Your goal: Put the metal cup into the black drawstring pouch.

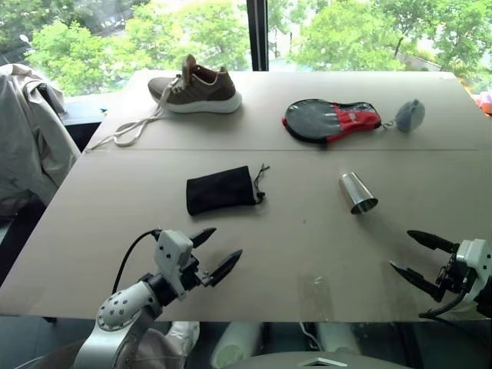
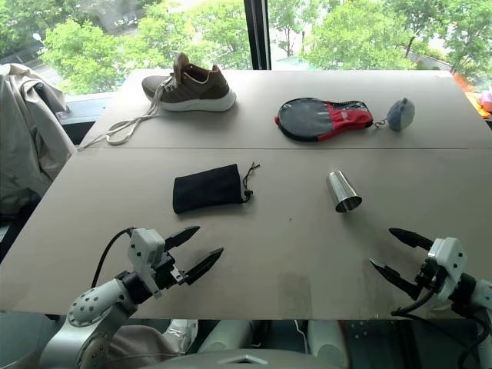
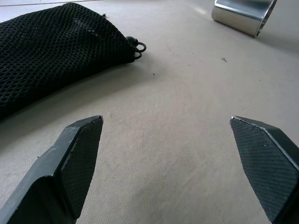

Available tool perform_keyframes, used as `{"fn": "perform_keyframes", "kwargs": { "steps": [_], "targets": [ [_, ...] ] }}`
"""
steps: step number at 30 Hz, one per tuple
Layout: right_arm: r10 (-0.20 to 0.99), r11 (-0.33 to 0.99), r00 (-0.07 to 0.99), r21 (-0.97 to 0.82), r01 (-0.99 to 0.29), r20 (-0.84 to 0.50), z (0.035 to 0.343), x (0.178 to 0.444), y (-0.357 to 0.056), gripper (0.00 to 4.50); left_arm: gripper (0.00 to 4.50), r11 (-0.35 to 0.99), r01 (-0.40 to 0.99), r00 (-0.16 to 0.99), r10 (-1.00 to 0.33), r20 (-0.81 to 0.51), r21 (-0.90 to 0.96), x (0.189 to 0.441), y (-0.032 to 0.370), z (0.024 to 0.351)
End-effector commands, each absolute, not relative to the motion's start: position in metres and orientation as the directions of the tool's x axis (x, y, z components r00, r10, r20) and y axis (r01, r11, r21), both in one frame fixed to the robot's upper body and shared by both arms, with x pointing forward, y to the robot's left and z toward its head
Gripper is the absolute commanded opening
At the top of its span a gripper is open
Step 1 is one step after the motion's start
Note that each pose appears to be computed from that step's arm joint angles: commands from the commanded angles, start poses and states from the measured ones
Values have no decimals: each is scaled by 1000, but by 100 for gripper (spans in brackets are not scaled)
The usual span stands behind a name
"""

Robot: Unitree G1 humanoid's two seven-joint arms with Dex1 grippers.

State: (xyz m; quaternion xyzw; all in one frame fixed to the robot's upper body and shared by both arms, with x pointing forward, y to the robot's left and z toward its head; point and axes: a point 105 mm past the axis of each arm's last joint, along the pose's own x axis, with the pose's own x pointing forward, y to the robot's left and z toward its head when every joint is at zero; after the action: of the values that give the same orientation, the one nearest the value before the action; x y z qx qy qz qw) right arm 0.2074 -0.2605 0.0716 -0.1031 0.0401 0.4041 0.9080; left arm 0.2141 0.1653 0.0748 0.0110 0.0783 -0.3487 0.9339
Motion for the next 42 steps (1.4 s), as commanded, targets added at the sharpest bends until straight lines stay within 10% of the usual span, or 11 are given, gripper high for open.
{"fn": "perform_keyframes", "kwargs": {
  "steps": [1, 27, 42],
  "targets": [
    [724, 648, 675, -194, -736, -139, 82, 208, -263, 447, 450, 737, 676, 732, -671, -119, 3, 215, 161, 86],
    [726, 657, 678, -178, -733, -114, 86, 205, -259, 447, 450, 741, 671, 735, -670, -100, -33, 223, 152, 93],
    [827, 562, 553, -134, -816, 97, 110, 198, -238, 447, 450, 864, 462, 887, -455, -82, 202, 307, 127, 144]
  ]
}}
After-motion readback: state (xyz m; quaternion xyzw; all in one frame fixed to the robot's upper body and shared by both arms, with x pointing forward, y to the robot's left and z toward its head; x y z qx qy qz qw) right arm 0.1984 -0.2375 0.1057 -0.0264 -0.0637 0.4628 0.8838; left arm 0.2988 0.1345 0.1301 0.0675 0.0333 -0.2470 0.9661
